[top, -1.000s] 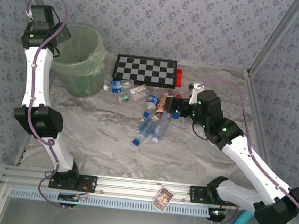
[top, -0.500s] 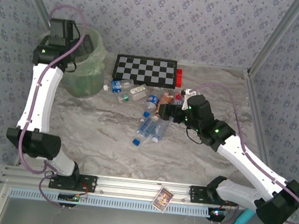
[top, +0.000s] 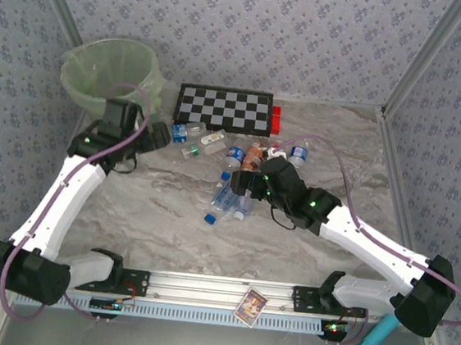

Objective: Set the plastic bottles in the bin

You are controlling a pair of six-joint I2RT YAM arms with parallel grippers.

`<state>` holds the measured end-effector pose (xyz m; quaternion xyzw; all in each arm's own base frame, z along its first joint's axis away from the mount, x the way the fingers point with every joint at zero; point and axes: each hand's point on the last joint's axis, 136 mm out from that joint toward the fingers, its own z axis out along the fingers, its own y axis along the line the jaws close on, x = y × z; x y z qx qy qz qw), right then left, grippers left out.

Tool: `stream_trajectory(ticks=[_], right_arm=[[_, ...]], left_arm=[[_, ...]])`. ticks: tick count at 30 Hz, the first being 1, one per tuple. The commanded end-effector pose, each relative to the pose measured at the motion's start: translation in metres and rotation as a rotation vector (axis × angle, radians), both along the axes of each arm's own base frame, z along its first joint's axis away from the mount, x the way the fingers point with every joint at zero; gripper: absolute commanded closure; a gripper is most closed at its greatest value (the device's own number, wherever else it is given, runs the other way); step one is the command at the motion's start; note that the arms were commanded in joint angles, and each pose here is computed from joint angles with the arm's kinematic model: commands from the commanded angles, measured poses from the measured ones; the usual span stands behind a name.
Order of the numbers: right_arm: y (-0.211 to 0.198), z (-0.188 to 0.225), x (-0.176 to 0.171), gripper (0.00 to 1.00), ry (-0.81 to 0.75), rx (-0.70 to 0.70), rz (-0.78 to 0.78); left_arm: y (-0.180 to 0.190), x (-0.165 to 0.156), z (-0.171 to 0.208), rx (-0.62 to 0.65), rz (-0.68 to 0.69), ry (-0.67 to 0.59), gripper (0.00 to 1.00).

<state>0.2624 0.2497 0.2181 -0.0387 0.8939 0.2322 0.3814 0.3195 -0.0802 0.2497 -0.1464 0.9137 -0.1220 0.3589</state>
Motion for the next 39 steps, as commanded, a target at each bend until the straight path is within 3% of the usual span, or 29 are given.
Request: stream_trajectory(ticks=[1, 9, 16, 26, 39], right_arm=[[-0.007, 0.004, 0.006, 0.00, -0.005, -0.022, -0.061], [-0.008, 0.004, 0.004, 0.00, 0.005, -0.039, -0.081], [-0.023, 0.010, -0.001, 0.00, -0.007, -0.065, -0.111], [-0.058, 0.016, -0.015, 0.00, -0.019, -0.065, -0.188], [-0.100, 0.013, -0.034, 0.00, -0.020, -0.082, -0.260]], left_arm=[[-0.021, -0.013, -0.008, -0.076, -0.029, -0.004, 0.05], [-0.071, -0.052, -0.062, -0.094, -0.186, 0.097, 0.13], [-0.129, -0.068, -0.094, -0.003, -0.408, 0.159, 0.15], [-0.197, -0.049, -0.132, 0.083, -0.629, 0.297, 0.19], [-0.221, -0.034, -0.172, 0.239, -0.788, 0.502, 0.24]])
